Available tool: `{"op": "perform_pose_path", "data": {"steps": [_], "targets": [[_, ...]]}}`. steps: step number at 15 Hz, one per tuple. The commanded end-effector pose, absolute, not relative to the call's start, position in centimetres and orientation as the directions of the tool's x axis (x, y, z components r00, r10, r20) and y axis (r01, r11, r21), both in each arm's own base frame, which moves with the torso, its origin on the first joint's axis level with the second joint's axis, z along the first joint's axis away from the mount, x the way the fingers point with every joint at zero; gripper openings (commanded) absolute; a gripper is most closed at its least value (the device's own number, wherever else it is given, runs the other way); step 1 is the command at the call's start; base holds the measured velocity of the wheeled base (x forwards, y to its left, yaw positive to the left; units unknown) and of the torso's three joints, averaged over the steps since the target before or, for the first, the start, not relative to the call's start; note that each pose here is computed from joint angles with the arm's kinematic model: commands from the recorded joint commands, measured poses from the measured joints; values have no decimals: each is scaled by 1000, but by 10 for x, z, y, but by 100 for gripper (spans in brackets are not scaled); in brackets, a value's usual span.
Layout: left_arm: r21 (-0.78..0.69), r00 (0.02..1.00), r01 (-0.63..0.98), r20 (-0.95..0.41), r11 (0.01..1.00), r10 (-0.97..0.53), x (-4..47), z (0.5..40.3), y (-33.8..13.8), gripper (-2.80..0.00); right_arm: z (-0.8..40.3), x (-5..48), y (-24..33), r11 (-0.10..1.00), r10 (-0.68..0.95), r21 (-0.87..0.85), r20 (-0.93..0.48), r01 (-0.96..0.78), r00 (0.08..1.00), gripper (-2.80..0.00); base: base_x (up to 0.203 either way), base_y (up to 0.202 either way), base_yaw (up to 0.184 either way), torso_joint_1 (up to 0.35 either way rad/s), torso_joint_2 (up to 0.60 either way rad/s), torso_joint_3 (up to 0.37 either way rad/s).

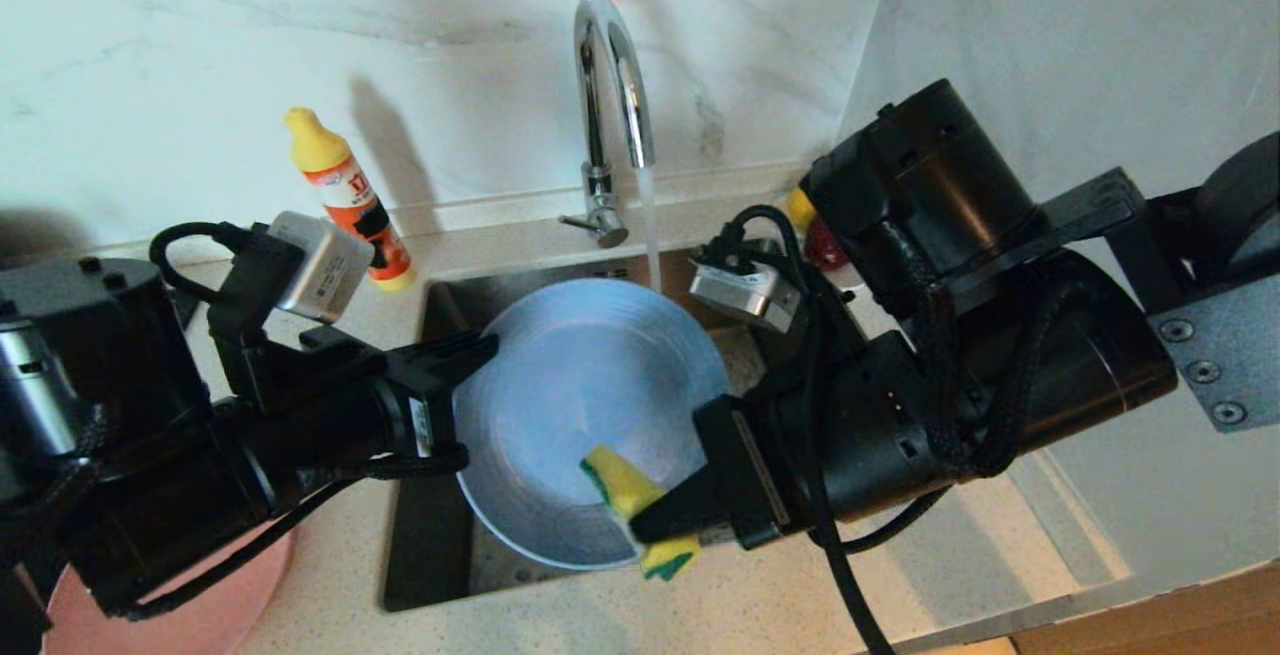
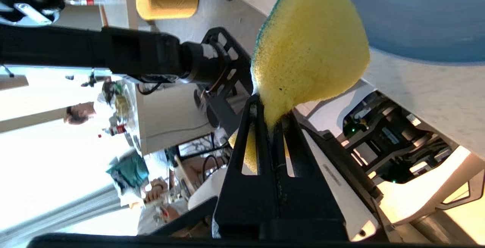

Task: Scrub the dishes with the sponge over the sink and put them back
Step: Wipe the plate

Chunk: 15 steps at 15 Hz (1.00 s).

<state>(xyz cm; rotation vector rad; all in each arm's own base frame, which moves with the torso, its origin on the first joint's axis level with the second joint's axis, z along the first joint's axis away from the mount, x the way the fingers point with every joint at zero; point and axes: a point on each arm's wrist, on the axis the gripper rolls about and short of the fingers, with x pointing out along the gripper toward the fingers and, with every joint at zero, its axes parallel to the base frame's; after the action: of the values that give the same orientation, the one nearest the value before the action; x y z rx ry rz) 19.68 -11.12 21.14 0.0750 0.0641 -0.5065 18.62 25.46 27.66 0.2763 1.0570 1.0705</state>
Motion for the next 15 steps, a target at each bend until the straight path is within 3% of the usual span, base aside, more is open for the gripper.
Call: {"op": "perform_pose_path", "data": {"steps": [1,7,15], "targets": [[57,872,488,-80,871,-483,201,209,-114,-280,271,189,268,498,813,645,-580,-580,52,-280,0,0,0,0,0,0],[62,872,488,-71,871,-484,200,210,-113,-280,250,196,289,561,758,605,-650,-565,56,-280,0,0,0,0,0,0],[62,870,493,-64,868,-489,194,210,-111,-280,254,206,284,597,749,586,-652,-547,120,-280,0,0,0,0,0,0]]}}
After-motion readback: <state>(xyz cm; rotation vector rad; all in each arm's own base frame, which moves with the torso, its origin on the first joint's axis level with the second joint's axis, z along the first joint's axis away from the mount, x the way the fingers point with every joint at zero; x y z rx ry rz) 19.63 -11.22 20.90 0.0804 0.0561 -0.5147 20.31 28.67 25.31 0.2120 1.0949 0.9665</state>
